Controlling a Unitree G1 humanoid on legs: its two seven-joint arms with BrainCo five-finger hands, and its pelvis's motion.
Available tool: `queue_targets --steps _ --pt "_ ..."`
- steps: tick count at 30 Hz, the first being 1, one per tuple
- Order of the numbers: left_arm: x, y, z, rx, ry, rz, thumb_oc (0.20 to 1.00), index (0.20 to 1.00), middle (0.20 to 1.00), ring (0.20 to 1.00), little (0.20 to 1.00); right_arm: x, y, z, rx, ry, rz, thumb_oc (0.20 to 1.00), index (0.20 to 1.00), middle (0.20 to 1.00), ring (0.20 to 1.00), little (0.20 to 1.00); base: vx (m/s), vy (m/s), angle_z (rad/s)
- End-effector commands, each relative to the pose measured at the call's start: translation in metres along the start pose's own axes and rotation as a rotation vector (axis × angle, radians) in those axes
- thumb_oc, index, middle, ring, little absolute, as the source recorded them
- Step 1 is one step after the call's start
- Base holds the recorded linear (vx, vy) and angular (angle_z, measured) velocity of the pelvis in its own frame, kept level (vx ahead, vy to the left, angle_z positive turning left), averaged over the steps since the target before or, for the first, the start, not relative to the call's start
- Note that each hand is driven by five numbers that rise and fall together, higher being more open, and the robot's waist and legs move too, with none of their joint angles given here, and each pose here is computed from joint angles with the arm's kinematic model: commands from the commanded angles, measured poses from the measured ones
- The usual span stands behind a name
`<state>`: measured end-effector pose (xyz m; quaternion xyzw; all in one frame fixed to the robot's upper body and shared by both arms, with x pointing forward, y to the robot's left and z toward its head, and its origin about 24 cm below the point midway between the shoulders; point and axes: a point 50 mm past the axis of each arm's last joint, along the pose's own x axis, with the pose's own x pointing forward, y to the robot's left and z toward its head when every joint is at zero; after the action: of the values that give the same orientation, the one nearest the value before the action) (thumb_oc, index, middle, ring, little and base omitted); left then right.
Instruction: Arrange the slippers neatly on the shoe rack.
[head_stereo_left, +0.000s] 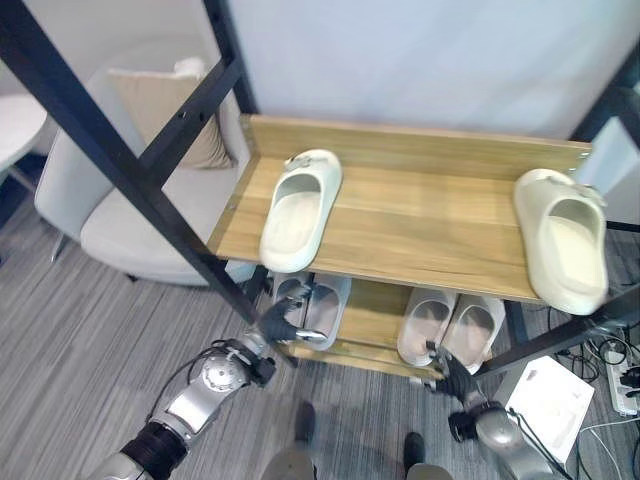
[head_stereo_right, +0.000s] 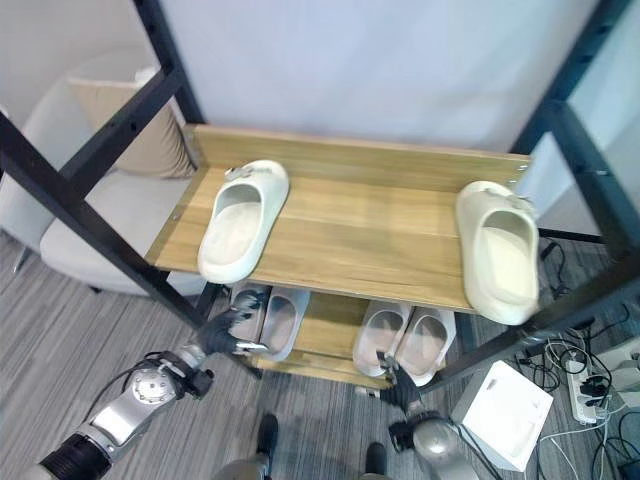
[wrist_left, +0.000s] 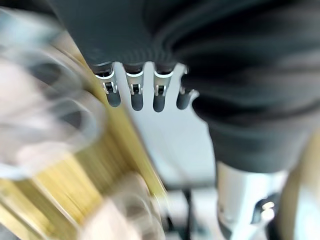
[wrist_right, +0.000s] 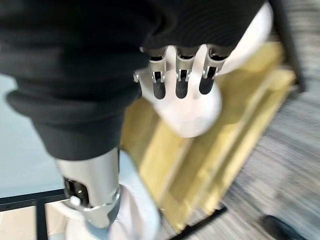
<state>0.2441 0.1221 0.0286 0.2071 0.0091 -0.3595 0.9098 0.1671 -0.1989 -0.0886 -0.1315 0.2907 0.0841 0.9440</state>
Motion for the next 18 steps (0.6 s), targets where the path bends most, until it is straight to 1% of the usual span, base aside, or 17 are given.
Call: queue_targets --steps 1,4,6,7,9,11,12,13,14,15,16,17,18 --pt "0.025 -0.005 0.039 0.070 -0.175 -0.126 1.000 1.000 1.000 1.000 1.000 0.008 0.005 0.019 -0.023 -0.087 0.026 1.000 1.000 1.000 1.000 1.000 0.04 -0.010 -0.24" --pt "0.045 -0.025 0.065 0.047 -0.269 -0.227 1.000 1.000 1.000 1.000 1.000 0.012 0.008 0.019 -0.022 -0.070 0.015 1.000 1.000 1.000 1.000 1.000 0.03 -0.018 -0.24" --pt "0.059 -0.036 0.092 -0.007 -0.366 -0.279 1.000 1.000 1.000 1.000 1.000 0.014 0.008 0.024 -0.013 -0.085 0.009 1.000 1.000 1.000 1.000 1.000 -0.04 -0.009 -0.29" --pt "0.064 -0.038 0.106 -0.043 -0.415 -0.284 1.000 1.000 1.000 1.000 1.000 0.015 0.009 0.025 -0.007 -0.092 0.009 1.000 1.000 1.000 1.000 1.000 0.01 -0.010 -0.17" --pt "0.066 -0.039 0.110 -0.073 -0.431 -0.283 1.000 1.000 1.000 1.000 1.000 0.014 0.010 0.026 -0.007 -0.093 0.009 1.000 1.000 1.000 1.000 1.000 0.01 -0.009 -0.12" --pt "0.068 -0.034 0.131 -0.145 -0.516 -0.246 1.000 1.000 1.000 1.000 1.000 0.013 0.013 0.025 0.005 -0.095 0.012 1.000 1.000 1.000 1.000 1.000 0.04 -0.026 -0.07" --pt "0.068 -0.019 0.151 -0.182 -0.612 -0.161 1.000 1.000 1.000 1.000 1.000 0.011 0.016 0.023 0.025 -0.094 0.009 1.000 1.000 1.000 1.000 1.000 0.07 -0.036 -0.02" --pt "0.066 -0.007 0.165 -0.175 -0.682 -0.091 1.000 1.000 1.000 1.000 1.000 0.010 0.017 0.022 0.034 -0.094 0.007 1.000 1.000 1.000 1.000 1.000 0.06 -0.029 0.00" --pt "0.066 -0.007 0.166 -0.175 -0.683 -0.088 1.000 1.000 1.000 1.000 1.000 0.010 0.017 0.023 0.033 -0.094 0.007 1.000 1.000 1.000 1.000 1.000 0.00 0.000 0.00" --pt "0.063 0.007 0.175 -0.162 -0.734 0.002 1.000 1.000 1.000 1.000 1.000 0.008 0.019 0.021 0.043 -0.095 0.009 1.000 1.000 1.000 1.000 1.000 0.04 -0.031 0.04" --pt "0.056 0.031 0.191 -0.047 -0.812 0.156 1.000 1.000 1.000 1.000 1.000 0.006 0.021 0.019 0.045 -0.090 0.016 1.000 1.000 1.000 1.000 1.000 0.04 -0.031 0.03" --pt "0.056 0.031 0.191 -0.044 -0.812 0.160 1.000 1.000 1.000 1.000 1.000 0.007 0.021 0.020 0.044 -0.091 0.017 1.000 1.000 1.000 1.000 1.000 0.05 -0.031 0.01" --pt "0.049 0.057 0.200 0.168 -0.830 0.364 1.000 1.000 1.000 1.000 1.000 0.006 0.023 0.018 0.043 -0.092 0.029 1.000 1.000 1.000 1.000 1.000 0.00 0.000 0.00"
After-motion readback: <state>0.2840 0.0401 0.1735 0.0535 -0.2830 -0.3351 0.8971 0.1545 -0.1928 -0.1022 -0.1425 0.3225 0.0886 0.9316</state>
